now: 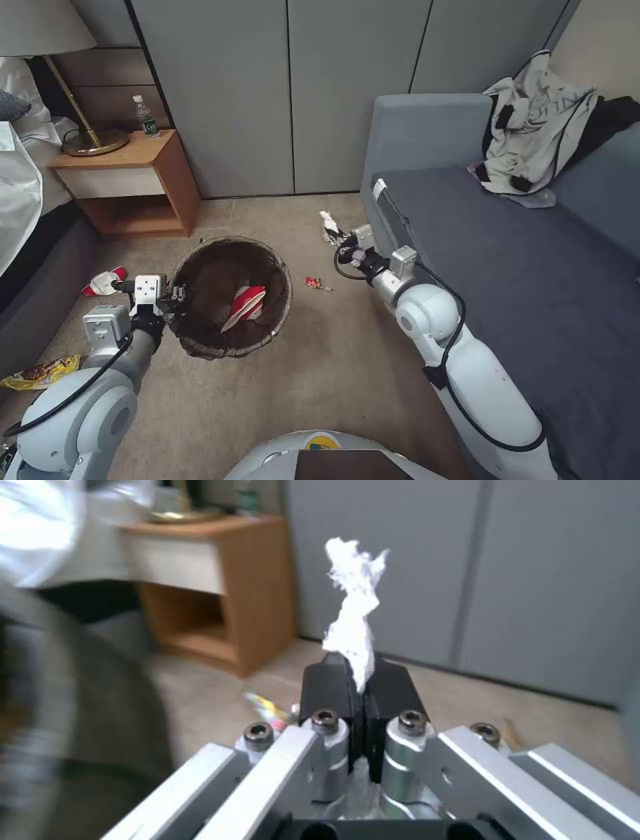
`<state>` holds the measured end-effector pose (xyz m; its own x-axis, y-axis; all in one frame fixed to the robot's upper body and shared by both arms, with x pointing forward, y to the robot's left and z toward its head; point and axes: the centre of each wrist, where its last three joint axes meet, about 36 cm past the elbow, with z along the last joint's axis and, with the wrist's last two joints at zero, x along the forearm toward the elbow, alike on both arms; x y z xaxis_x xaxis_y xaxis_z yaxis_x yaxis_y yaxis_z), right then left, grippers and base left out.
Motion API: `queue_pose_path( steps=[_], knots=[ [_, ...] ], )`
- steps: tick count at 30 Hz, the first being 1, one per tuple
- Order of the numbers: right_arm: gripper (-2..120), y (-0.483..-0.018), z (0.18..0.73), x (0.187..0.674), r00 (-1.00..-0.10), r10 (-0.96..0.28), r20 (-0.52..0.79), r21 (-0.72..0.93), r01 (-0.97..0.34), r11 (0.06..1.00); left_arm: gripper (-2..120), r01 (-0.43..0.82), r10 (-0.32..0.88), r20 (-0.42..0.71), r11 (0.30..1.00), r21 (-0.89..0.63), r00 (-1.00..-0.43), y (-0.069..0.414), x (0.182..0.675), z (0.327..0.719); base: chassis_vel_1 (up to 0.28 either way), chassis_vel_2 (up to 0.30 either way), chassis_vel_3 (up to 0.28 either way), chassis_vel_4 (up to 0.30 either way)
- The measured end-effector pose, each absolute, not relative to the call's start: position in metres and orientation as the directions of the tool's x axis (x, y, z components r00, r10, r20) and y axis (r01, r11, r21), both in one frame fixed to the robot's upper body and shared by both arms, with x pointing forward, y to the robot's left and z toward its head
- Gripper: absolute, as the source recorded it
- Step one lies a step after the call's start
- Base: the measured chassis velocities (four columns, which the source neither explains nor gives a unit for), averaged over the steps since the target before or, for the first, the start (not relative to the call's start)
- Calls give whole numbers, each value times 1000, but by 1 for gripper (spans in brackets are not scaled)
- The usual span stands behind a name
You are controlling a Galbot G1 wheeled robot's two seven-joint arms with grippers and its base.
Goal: Pick up the trash bin, then pick up the garbage from the floor and place it into the trash bin.
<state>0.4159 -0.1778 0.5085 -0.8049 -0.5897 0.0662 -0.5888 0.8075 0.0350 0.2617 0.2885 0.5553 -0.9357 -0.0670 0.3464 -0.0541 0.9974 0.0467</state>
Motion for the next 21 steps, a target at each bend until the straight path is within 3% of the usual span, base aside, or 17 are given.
queue_pose_path(
  steps=[9,17,21],
  knots=[
    [0,-119,558,401,-657,-754,-27,97,-752,652,2,-47,-61,345,998,50,-937,290,268,553,0,0,0,0],
    [0,-65,565,395,-516,-856,13,68,-854,516,2,-55,-69,347,997,51,-935,290,271,552,0,0,0,0],
    [0,-54,568,394,-491,-871,23,56,-869,491,2,-53,-67,352,997,49,-934,290,271,550,0,0,0,0]
  ],
)
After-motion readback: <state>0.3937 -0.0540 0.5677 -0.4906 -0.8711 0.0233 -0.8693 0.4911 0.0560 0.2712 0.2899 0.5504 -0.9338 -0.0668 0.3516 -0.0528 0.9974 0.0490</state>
